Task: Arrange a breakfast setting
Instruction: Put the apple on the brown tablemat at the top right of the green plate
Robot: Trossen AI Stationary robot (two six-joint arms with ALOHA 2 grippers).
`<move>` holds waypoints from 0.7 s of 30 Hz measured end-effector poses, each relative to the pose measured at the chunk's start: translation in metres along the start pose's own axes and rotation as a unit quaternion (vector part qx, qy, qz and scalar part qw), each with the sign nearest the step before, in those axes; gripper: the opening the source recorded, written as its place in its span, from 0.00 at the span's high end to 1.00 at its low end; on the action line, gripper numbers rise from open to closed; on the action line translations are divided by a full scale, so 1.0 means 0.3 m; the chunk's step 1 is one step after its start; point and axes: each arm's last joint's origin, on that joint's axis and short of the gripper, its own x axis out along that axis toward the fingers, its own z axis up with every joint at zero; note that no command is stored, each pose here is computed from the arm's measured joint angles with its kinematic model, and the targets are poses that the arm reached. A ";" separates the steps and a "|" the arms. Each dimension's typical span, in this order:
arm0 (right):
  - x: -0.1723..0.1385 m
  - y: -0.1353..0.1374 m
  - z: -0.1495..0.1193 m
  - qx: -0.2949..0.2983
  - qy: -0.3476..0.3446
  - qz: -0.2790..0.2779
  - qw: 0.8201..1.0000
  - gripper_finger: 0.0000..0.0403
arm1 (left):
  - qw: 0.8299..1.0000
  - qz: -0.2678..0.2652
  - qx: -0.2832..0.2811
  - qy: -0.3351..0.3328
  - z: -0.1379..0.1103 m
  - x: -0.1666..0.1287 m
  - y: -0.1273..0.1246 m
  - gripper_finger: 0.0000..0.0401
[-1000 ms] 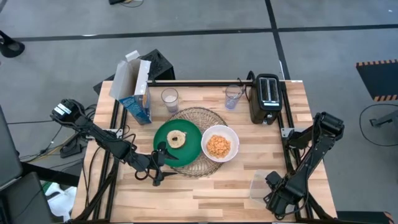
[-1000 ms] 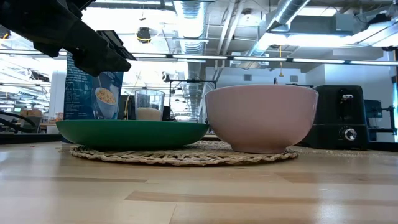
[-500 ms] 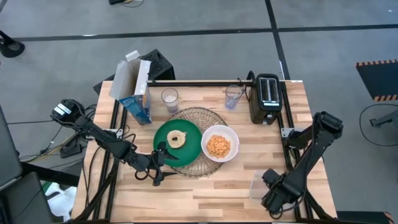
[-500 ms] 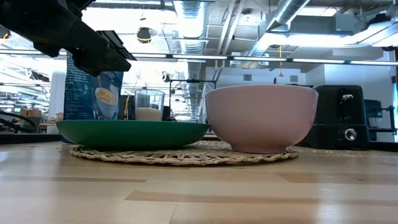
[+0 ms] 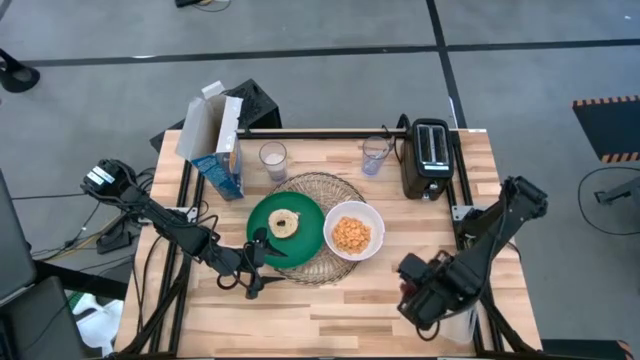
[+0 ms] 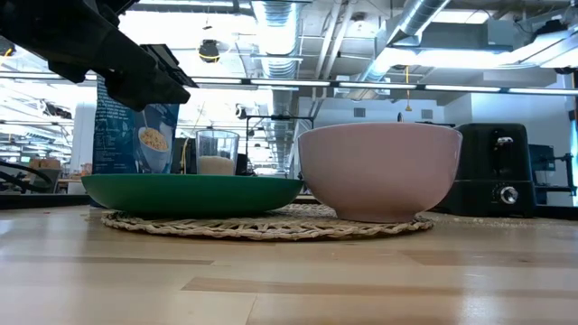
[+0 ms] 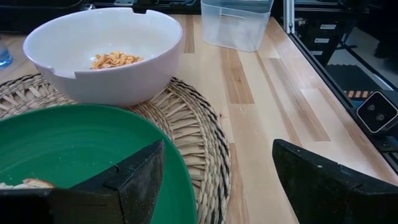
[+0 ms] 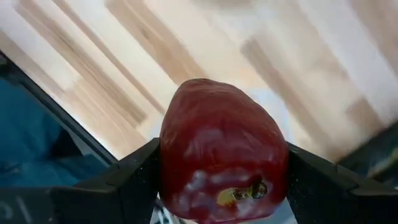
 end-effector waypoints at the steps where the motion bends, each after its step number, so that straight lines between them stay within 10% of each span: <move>1: -0.007 0.001 0.015 -0.005 -0.009 0.004 1.000 0.24 | 1.000 0.000 -0.003 0.000 0.000 0.000 0.000 0.30; 21: -0.021 0.004 0.293 -0.126 -0.112 0.056 0.984 0.24 | 0.999 -0.027 0.027 0.006 -0.013 -0.018 -0.039 0.30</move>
